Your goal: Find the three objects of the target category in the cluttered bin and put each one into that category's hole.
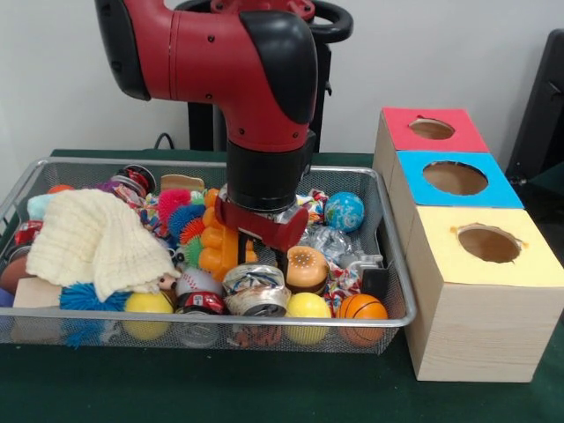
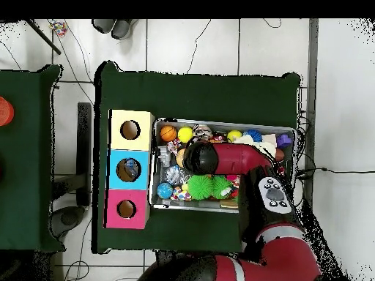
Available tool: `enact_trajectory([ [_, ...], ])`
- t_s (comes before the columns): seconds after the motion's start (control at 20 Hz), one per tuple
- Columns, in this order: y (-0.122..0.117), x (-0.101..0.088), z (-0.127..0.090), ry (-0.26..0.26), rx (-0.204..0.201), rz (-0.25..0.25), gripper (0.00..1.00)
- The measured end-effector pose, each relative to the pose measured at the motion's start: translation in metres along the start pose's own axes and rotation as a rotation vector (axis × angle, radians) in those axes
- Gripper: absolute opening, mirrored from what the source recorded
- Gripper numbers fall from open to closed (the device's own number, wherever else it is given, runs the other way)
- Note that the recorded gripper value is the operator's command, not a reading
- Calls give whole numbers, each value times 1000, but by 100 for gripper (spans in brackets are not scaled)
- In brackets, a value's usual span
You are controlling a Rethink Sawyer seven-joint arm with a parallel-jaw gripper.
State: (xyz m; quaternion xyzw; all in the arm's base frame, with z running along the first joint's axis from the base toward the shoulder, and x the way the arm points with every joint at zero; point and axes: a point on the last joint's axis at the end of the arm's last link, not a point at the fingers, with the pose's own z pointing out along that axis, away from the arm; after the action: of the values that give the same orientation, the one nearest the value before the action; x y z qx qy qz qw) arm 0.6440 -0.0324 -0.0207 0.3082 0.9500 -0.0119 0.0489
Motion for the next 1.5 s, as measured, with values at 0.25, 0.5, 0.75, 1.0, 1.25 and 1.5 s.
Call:
enact_trajectory([
  [0.25,0,-1,2,12,-6,8,100],
  [0.5,-2,-1,3,13,-9,9,100],
  [0.75,-10,8,7,-25,-32,-18,100],
  [1.0,-28,22,13,-84,-85,-22,100],
  [1.25,-52,37,16,-159,-147,-14,100],
  [1.5,-85,62,19,-159,-164,-7,100],
])
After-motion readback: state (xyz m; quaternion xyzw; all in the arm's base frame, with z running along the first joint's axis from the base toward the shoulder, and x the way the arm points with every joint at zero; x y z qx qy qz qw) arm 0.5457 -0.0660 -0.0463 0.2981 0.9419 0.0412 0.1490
